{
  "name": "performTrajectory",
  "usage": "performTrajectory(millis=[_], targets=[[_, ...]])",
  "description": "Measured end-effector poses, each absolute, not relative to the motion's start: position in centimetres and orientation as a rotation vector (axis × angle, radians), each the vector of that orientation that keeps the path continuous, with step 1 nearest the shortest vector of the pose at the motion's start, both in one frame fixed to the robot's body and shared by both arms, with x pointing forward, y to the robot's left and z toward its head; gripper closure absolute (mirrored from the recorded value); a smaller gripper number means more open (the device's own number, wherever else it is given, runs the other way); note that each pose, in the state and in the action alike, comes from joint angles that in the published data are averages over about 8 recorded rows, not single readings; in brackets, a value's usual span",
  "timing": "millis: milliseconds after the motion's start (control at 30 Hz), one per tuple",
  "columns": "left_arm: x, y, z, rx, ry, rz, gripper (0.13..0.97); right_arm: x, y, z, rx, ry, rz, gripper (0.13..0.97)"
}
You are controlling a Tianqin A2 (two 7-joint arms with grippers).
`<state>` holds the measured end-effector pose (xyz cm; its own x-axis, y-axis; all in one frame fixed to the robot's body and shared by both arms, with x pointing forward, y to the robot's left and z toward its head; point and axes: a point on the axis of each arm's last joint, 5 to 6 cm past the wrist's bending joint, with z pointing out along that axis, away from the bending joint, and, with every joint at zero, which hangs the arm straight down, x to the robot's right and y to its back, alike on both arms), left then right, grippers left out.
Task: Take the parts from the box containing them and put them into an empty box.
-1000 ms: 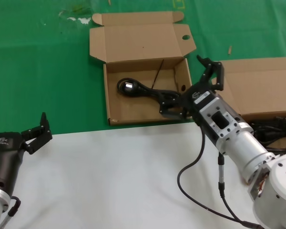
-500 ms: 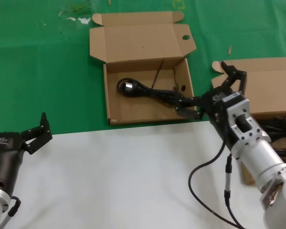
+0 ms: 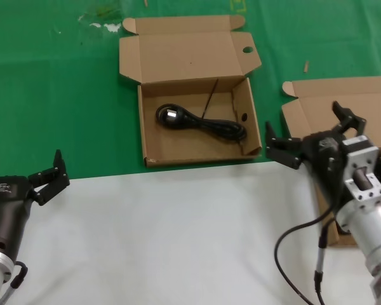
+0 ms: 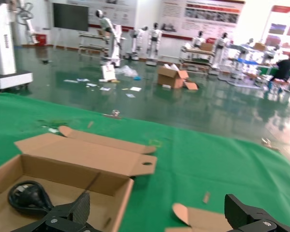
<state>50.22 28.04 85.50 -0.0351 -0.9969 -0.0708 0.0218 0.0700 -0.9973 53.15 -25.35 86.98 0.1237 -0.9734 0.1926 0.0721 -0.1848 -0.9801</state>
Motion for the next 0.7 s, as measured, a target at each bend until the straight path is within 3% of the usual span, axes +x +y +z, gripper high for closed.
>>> performTrajectory(millis=[700], targets=[[50.2, 28.0, 85.5, -1.125, 1.253, -1.193, 0.132, 51.4, -27.4, 85.9, -1.283, 1.098, -1.25, 0.13]])
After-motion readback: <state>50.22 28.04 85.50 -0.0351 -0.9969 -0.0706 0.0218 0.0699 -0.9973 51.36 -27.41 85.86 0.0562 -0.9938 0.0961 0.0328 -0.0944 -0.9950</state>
